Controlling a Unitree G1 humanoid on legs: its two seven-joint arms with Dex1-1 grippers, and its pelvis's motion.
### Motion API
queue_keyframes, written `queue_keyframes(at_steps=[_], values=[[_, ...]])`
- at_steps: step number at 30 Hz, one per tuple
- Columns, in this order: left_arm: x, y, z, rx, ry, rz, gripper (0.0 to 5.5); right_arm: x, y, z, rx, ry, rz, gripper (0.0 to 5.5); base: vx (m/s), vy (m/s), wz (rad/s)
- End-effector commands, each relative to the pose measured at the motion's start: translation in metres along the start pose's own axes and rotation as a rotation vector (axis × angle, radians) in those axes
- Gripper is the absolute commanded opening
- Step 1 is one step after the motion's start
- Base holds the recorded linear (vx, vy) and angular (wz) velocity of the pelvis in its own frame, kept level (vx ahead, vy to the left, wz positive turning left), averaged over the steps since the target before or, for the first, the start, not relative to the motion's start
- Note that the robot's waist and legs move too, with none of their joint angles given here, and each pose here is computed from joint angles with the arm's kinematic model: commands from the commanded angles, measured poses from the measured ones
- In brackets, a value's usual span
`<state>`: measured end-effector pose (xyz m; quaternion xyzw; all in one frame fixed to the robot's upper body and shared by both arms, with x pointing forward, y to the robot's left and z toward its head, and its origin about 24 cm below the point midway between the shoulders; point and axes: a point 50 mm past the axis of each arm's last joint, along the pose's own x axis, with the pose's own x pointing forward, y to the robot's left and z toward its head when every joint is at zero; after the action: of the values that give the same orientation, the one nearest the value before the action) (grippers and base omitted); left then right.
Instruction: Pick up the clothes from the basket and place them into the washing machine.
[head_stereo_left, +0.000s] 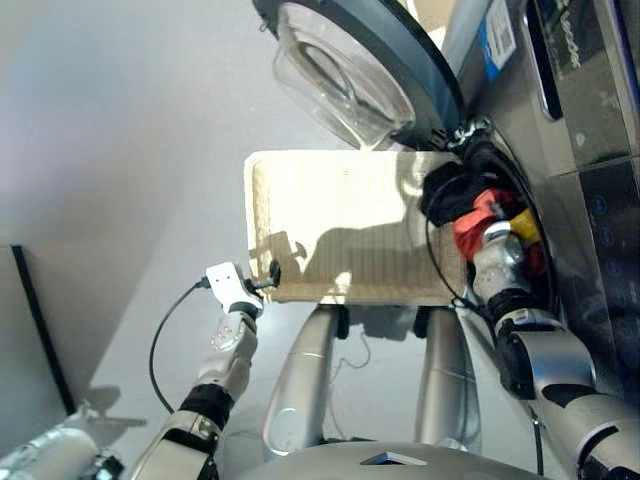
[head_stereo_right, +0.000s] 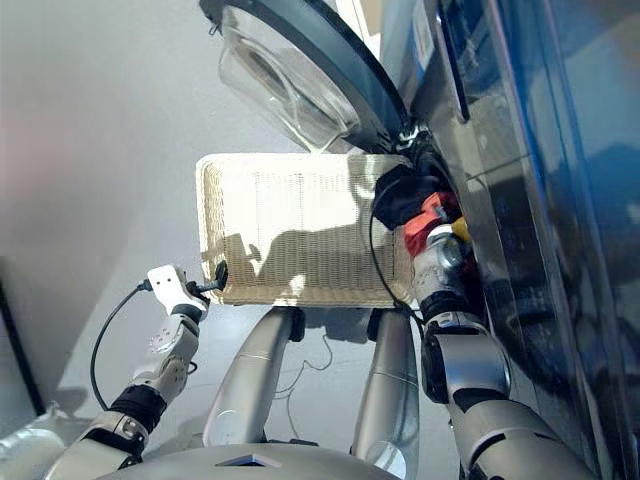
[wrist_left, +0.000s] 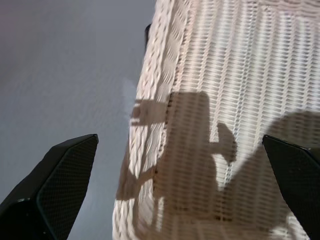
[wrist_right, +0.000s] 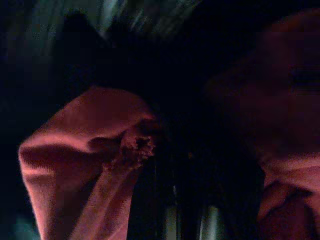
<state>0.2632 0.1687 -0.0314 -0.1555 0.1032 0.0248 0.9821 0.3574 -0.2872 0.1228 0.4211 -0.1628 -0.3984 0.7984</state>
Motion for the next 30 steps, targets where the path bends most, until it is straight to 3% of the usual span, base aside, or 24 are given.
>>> queue_keyframes(at_steps=[1,6,12,13,14,21,30], values=[[-0.004,-0.006,-0.003,0.009,-0.032,-0.016,5.5,0.013,0.028,0.081,0.186,-0.354,0.015,0.0,0.028,0.024,-0.316],[-0.005,-0.013,-0.004,0.038,-0.028,-0.053,5.5,0.019,0.039,0.134,0.226,-0.537,-0.047,0.0,0.006,0.003,-0.04],[-0.005,-0.014,-0.003,0.037,-0.038,-0.04,5.5,0.022,0.023,0.109,0.011,-0.476,-0.129,0.0,0.0,0.0,0.0],[-0.005,-0.014,-0.002,0.033,-0.043,-0.037,5.5,0.023,0.02,0.1,-0.038,-0.439,-0.116,1.79,0.0,0.0,0.0],[-0.004,-0.012,0.001,0.037,-0.054,-0.035,5.5,0.025,0.016,0.09,-0.128,-0.389,-0.087,5.5,0.0,0.0,0.0],[-0.007,0.011,0.012,0.023,-0.076,0.012,5.5,0.002,-0.014,-0.014,-0.669,0.058,0.322,5.5,0.0,-0.082,0.022],[-0.011,0.028,0.002,0.007,-0.028,0.065,5.5,-0.03,-0.033,-0.063,-0.869,0.284,0.559,5.5,-0.005,-0.02,0.032]])
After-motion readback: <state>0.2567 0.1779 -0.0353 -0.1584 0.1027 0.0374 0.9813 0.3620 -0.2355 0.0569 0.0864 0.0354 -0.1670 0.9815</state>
